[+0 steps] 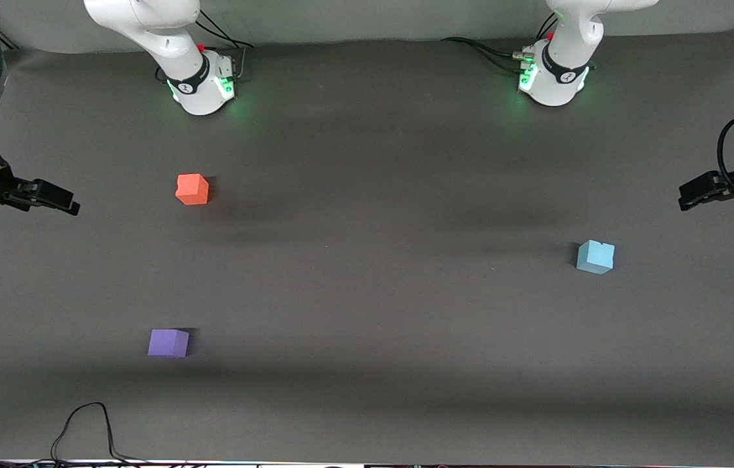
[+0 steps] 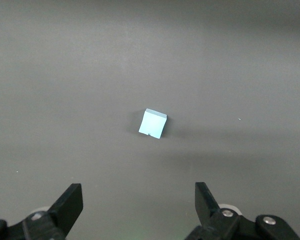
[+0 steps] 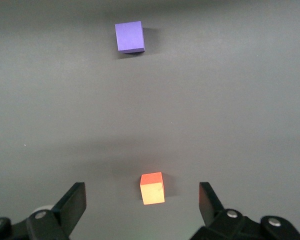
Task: Place blue block between orange and purple blocks
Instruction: 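Move the left gripper from rest toward the light blue cube, then lower the left gripper over the light blue cube and close it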
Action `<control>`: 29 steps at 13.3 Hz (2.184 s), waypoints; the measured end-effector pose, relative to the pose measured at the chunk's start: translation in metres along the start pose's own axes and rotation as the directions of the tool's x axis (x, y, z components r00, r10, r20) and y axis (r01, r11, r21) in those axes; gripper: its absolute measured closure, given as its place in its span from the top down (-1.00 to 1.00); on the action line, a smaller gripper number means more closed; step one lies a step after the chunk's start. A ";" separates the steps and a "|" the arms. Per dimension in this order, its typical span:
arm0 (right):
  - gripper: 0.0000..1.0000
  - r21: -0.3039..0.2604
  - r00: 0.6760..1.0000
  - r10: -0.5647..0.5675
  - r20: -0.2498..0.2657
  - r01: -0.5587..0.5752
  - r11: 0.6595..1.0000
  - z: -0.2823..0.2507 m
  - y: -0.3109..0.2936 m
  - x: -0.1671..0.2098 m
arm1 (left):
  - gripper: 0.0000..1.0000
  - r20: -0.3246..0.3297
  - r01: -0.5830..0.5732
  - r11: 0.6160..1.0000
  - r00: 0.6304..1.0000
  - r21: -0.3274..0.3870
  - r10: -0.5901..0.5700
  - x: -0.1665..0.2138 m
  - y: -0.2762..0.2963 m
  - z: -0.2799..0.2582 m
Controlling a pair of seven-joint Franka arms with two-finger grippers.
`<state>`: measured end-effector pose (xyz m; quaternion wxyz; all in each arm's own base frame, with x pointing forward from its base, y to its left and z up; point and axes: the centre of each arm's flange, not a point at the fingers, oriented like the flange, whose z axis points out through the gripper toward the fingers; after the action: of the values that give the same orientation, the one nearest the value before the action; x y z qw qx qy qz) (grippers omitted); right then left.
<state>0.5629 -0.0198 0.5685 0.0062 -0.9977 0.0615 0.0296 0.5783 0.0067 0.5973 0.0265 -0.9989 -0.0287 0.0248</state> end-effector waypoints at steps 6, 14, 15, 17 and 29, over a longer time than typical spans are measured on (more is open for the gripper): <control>1.00 -0.003 1.000 -0.003 -0.005 0.003 1.000 0.002 -0.002 0.003 | 1.00 0.004 0.000 1.000 1.000 0.000 0.000 0.001 0.000 0.002; 1.00 -0.002 1.000 0.000 -0.018 0.000 1.000 -0.005 0.000 0.004 | 1.00 0.108 0.007 1.000 0.994 0.002 -0.007 -0.012 -0.004 0.013; 1.00 -0.002 1.000 -0.001 -0.019 0.001 1.000 -0.005 -0.001 0.004 | 1.00 0.118 0.007 1.000 0.993 0.003 -0.007 -0.020 -0.005 0.015; 1.00 -0.002 1.000 -0.001 -0.019 0.001 1.000 -0.005 -0.001 0.004 | 1.00 0.127 0.007 1.000 0.992 0.004 -0.007 -0.050 -0.007 0.021; 1.00 -0.002 1.000 -0.002 -0.022 0.002 1.000 -0.007 -0.001 0.004 | 1.00 0.129 -0.026 1.000 0.991 -0.002 0.026 -0.034 -0.007 0.145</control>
<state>0.5671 -0.0195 0.5752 0.0047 -0.9980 0.0607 0.0185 0.5361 0.0194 0.4545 0.0241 -0.9955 -0.0172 0.0896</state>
